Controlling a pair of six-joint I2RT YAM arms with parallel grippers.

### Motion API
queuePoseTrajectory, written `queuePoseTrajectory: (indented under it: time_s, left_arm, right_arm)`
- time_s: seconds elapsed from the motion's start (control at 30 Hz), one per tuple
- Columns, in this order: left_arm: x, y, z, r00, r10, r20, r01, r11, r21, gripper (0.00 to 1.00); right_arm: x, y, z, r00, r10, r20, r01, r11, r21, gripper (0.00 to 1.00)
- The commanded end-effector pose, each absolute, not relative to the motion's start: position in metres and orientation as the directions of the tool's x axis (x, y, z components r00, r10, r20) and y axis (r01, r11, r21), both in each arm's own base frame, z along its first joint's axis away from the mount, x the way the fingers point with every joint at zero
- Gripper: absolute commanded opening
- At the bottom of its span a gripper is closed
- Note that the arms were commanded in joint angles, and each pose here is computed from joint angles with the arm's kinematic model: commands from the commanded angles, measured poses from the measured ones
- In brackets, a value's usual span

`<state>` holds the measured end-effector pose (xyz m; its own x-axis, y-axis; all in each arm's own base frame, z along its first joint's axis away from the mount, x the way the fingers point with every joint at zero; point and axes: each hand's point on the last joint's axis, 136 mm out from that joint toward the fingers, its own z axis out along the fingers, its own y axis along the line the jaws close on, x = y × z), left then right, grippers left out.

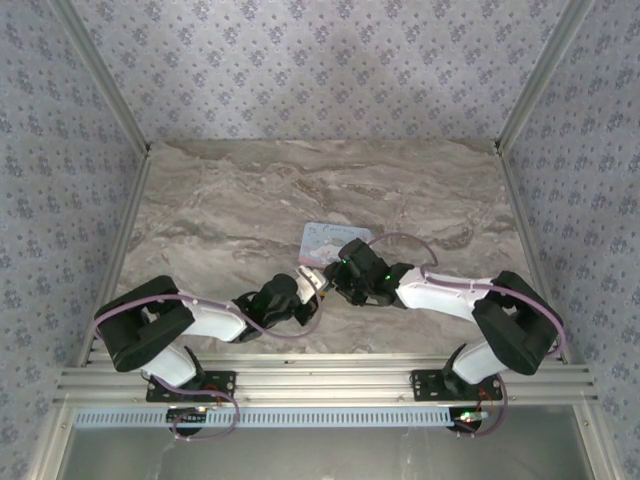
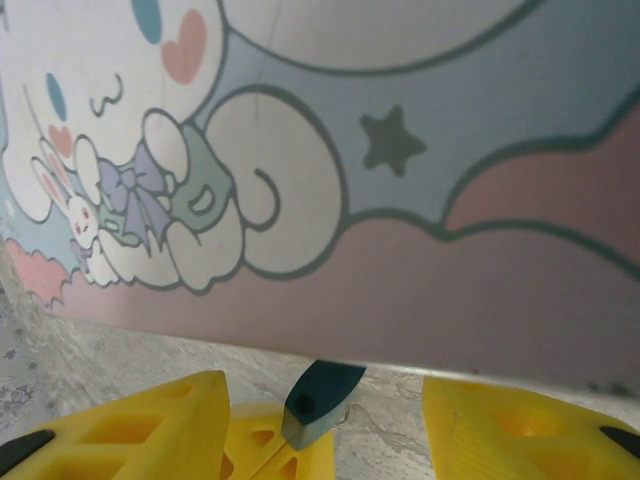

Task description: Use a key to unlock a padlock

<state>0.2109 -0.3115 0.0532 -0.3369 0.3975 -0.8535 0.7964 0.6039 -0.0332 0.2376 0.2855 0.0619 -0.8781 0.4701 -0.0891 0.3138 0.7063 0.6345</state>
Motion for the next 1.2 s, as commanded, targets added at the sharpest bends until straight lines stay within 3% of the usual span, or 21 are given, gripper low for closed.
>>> queuePoseTrajectory:
  time_s: [0.0, 0.13, 0.3, 0.4, 0.63, 0.9, 1.07, 1.17]
  left_arm:
    - [0.214, -0.319, 0.067, -0.274, 0.419, -0.865, 0.808, 0.588, 0.029, 0.0]
    - [0.216, -0.32, 0.069, -0.274, 0.422, -0.864, 0.797, 0.603, 0.041, 0.0]
    - [0.217, -0.319, 0.072, -0.267, 0.424, -0.866, 0.79, 0.61, 0.055, 0.0]
    - [0.217, -0.319, 0.072, -0.263, 0.43, -0.864, 0.792, 0.607, 0.061, 0.0]
    - [0.216, -0.322, 0.075, -0.252, 0.439, -0.862, 0.796, 0.6, 0.073, 0.0]
    - [0.214, -0.326, 0.078, -0.255, 0.416, -0.873, 0.801, 0.597, 0.05, 0.0]
    - [0.214, -0.326, 0.076, -0.271, 0.4, -0.876, 0.796, 0.605, 0.03, 0.0]
    - [0.213, -0.327, 0.076, -0.281, 0.378, -0.882, 0.794, 0.607, 0.007, 0.0]
  right_arm:
    - [0.24, 0.295, 0.067, -0.882, 0.465, -0.084, 0.305, 0.697, 0.648, 0.53]
    - [0.239, 0.297, 0.068, -0.885, 0.458, -0.084, 0.302, 0.702, 0.645, 0.5]
    - [0.238, 0.297, 0.066, -0.887, 0.454, -0.084, 0.301, 0.707, 0.64, 0.34]
    - [0.238, 0.297, 0.066, -0.887, 0.454, -0.083, 0.303, 0.708, 0.639, 0.31]
    - [0.239, 0.303, 0.067, -0.894, 0.441, -0.078, 0.293, 0.708, 0.642, 0.38]
    - [0.24, 0.307, 0.066, -0.896, 0.44, -0.063, 0.297, 0.698, 0.652, 0.37]
    - [0.241, 0.305, 0.07, -0.887, 0.456, -0.068, 0.299, 0.682, 0.668, 0.47]
    - [0.241, 0.304, 0.07, -0.888, 0.456, -0.069, 0.298, 0.682, 0.668, 0.47]
